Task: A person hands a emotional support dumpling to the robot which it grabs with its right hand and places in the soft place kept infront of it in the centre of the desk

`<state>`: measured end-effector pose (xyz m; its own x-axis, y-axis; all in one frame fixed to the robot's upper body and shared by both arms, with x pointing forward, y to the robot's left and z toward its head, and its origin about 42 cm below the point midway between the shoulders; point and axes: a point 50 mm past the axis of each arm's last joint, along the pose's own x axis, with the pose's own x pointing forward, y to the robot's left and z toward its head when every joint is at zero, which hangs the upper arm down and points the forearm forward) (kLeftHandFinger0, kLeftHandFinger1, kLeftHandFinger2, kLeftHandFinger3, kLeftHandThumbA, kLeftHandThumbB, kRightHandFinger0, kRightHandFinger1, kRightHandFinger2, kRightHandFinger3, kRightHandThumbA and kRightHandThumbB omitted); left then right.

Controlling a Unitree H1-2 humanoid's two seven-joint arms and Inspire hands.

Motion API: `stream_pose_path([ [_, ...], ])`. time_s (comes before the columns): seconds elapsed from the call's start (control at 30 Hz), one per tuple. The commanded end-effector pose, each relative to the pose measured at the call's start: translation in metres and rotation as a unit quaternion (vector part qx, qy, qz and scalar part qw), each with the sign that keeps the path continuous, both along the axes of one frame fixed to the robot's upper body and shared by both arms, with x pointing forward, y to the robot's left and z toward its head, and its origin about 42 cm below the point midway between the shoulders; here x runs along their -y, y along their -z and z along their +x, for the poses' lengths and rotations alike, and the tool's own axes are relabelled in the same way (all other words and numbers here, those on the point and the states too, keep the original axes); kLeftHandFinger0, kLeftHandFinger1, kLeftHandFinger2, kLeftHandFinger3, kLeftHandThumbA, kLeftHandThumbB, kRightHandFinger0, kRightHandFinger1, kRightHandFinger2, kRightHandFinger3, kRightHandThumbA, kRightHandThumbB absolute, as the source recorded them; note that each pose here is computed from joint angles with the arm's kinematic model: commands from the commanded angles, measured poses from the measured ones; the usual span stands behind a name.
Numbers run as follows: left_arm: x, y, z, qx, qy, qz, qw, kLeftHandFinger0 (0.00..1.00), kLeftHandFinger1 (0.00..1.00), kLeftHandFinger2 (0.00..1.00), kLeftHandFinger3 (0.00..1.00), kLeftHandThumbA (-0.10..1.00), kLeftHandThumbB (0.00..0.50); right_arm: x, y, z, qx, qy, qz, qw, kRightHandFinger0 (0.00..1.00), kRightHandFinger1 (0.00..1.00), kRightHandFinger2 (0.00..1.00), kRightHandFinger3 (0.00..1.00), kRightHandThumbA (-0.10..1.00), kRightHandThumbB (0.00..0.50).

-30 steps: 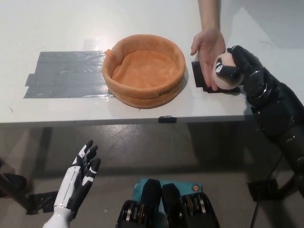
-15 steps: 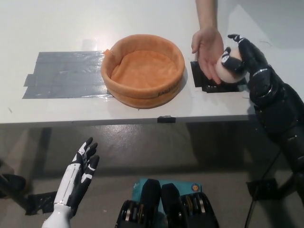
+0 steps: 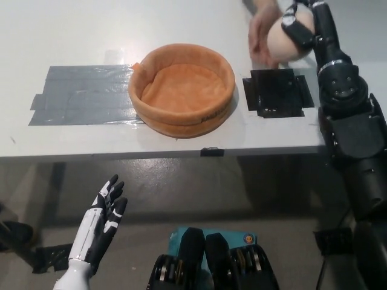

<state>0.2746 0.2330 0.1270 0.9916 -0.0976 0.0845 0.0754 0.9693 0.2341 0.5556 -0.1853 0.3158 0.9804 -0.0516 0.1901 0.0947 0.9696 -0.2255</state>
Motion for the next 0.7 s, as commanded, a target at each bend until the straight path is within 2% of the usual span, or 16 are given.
stream_pose_path([
  [0.0,-0.002,-0.013,0.002,0.031,0.0,0.005,1.0,1.0,1.0,1.0,1.0,0.88,0.032,-0.004,-0.058,-0.001,0.055,-0.061,0.237,0.968,0.0,0.49,0.86,0.86,-0.1,0.152],
  [0.1,-0.003,-0.013,0.002,0.03,0.0,0.004,1.0,1.0,1.0,1.0,1.0,0.88,0.034,-0.008,-0.067,0.0,0.051,-0.079,0.294,0.951,0.0,0.47,0.83,0.83,-0.1,0.152],
  [0.13,-0.002,-0.013,0.002,0.03,0.002,0.006,1.0,1.0,1.0,1.0,1.0,0.88,0.033,-0.015,-0.072,0.0,0.051,-0.083,0.294,0.951,0.0,0.42,0.79,0.83,-0.1,0.188],
  [0.17,-0.002,-0.013,0.002,0.03,0.002,0.006,1.0,1.0,1.0,1.0,1.0,0.88,0.033,-0.022,-0.076,0.0,0.056,-0.091,0.287,0.952,0.0,0.39,0.8,0.83,-0.1,0.203],
  [0.27,-0.001,-0.013,0.0,0.029,0.003,0.008,1.0,1.0,1.0,1.0,1.0,0.88,0.038,-0.037,-0.079,0.002,0.057,-0.102,0.284,0.952,0.0,0.36,0.82,0.8,-0.1,0.191],
  [0.3,0.0,-0.013,0.001,0.03,0.003,0.008,1.0,1.0,1.0,1.0,1.0,0.89,0.045,-0.05,-0.081,0.005,0.054,-0.105,0.262,0.958,0.02,0.43,0.85,0.76,-0.1,0.178],
  [0.4,0.001,-0.013,0.001,0.03,0.003,0.004,1.0,1.0,1.0,1.0,1.0,0.89,0.041,-0.075,-0.083,0.008,0.051,-0.115,0.249,0.96,0.05,0.48,0.88,0.78,-0.1,0.156],
  [0.5,0.002,-0.014,0.002,0.032,0.006,0.004,0.999,1.0,1.0,1.0,1.0,0.88,0.025,-0.1,-0.083,0.01,0.063,-0.125,0.22,0.965,0.0,0.4,0.86,0.75,-0.1,0.141],
  [0.67,0.003,-0.018,0.005,0.038,0.009,0.007,0.999,1.0,1.0,1.0,1.0,0.88,0.02,-0.138,-0.079,0.014,0.04,-0.106,0.11,0.987,0.0,0.4,0.84,0.73,-0.1,0.145],
])
